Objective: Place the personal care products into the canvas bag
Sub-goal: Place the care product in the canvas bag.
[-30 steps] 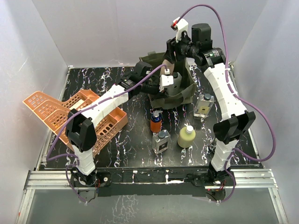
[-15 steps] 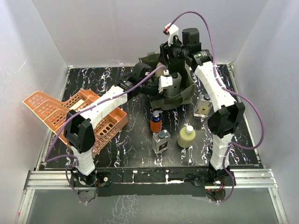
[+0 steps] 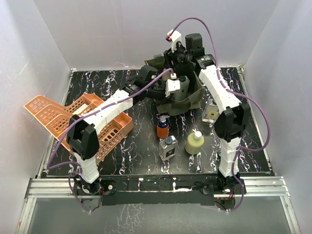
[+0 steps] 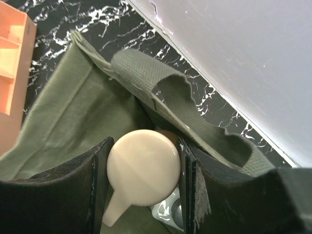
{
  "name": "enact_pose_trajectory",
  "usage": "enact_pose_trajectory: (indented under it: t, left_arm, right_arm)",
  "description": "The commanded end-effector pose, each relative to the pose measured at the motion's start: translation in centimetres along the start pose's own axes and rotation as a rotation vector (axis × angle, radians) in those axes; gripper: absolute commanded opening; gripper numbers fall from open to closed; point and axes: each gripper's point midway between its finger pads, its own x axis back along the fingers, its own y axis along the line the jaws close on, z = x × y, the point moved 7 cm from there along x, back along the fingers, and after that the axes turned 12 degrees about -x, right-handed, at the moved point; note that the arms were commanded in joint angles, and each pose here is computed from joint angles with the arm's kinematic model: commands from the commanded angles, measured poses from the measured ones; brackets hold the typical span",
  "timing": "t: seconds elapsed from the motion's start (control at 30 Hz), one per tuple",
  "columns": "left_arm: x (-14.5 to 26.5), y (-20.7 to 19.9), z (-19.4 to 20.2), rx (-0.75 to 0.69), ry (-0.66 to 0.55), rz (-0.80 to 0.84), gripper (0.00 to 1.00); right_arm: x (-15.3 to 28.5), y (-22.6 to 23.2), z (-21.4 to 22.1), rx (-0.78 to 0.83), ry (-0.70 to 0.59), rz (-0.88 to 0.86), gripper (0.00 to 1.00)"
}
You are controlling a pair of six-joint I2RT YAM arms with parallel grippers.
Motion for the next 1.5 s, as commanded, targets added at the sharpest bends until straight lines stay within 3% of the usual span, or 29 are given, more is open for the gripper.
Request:
enact_pose_trajectory:
  t: [0.0,0.4,0.87,1.03,1.2,1.3,1.47]
  left_arm:
    - [1.8,0.0,-2.6,-0.054,-0.048,-0.014,0.0]
    - [1.7,0.5,-2.4,-0.056,-0.051,-0.017,0.0]
    - [1.7,1.1,-2.8,-0.07,-0.057,-0.034,0.0]
    - [1.7,1.1,-2.9,-0.072,-0.059,-0.035,0.0]
    - [1.8,0.9,-2.9,-0.065,-0.062,-0.038,0.0]
    - [1.8,0.9,-2.9,-0.063,-0.062,-0.041,0.0]
    - [1.6,1.0,-2.8,-0.068,-0.066,-0.034,0.0]
  right_arm:
    - [-0.3,-0.3,-3.8,0.158,-0.196,0.019,0.08]
    - [-4.2,-1.7,-0.7,0.154,-0.145,-0.02,0.08]
    - [-3.8,-0.3,1.5,0.128,-0.084,-0.094,0.08]
    - [-3.8,-0.9,2.0,0.13,-0.051,-0.041,0.32]
    - [-2.8,-0.9,1.0,0.153,-0.064,-0.014,0.45]
    - [-2.1,-0.6,0.5,0.16,-0.068,-0.011,0.6]
    - [-0.9,-0.3,-1.1,0.166,-0.096,0.003,0.75]
